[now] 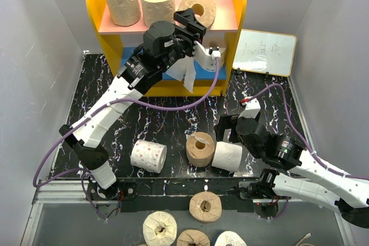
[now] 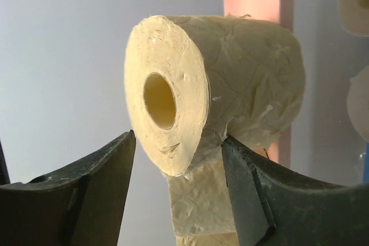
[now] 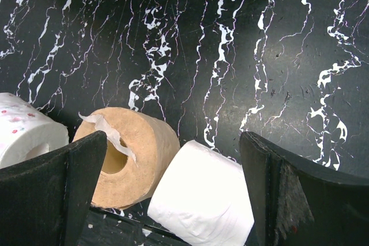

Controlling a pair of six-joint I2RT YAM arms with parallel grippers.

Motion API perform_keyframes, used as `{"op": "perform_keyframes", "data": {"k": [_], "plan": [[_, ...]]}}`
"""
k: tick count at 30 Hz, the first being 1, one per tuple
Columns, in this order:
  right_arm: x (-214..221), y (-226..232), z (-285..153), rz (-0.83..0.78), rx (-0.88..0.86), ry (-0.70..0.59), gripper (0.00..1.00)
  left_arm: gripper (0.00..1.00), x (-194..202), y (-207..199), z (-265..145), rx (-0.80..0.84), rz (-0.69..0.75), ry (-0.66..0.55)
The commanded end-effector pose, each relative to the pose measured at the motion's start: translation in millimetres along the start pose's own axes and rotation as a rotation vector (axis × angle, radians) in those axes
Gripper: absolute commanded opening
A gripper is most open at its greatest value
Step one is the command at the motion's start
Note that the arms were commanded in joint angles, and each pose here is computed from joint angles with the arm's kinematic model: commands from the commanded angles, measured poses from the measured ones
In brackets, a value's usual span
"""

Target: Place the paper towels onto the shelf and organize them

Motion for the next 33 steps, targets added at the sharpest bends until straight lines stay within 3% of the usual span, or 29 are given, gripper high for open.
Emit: {"op": "perform_keyframes", "data": {"k": [1, 6, 13, 15, 20, 23, 25, 28, 30, 33], "plan": [[-10, 2, -2, 0.030, -0.013, -0.051, 0.98, 0.62, 1, 36, -6, -0.173, -0.017, 0.012], [-11, 2, -2, 0.029, -0.012, -0.052, 0.98, 0.77, 0, 42, 14, -0.310, -0.017, -0.001], [-11, 2, -3, 0.035, -0.015, -0.058, 0.98, 0.86, -4, 51, 32, -0.426, -0.030, -0.010], [-11, 2, -3, 0.034, -0.016, -0.058, 0.98, 0.97, -6, 60, 28, -0.488, -0.058, -0.024], [-12, 2, -4, 0.036, -0.020, -0.060, 0.98, 0.99, -26, 74, -10, -0.573, -0.190, -0.077], [-12, 2, -5, 0.040, -0.024, -0.064, 0.98, 0.99, -23, 55, -33, -0.439, -0.307, -0.004], [-13, 2, -6, 0.042, -0.027, -0.068, 0.98, 0.99, -13, 39, -55, -0.344, -0.481, 0.028], [-14, 2, -7, 0.045, -0.035, -0.075, 0.99, 0.99, 10, -4, -86, -0.084, -0.672, 0.024], [-13, 3, -6, 0.040, -0.040, -0.073, 0.99, 0.99, 17, -51, -117, 0.171, -0.679, 0.012], [-11, 6, -3, 0.023, -0.041, -0.055, 0.99, 0.99, 29, -142, -169, 0.598, -0.575, 0.060]]}}
Point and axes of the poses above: each gripper's point midway between its finger pads, its own z axis out along the fingers, its own y axis along the line the jaws close on, x = y × z, the point moved 5 cm from there along -z, back along the fingers, and after that the axes turned 14 degrees about -z, right-handed, at the moved point
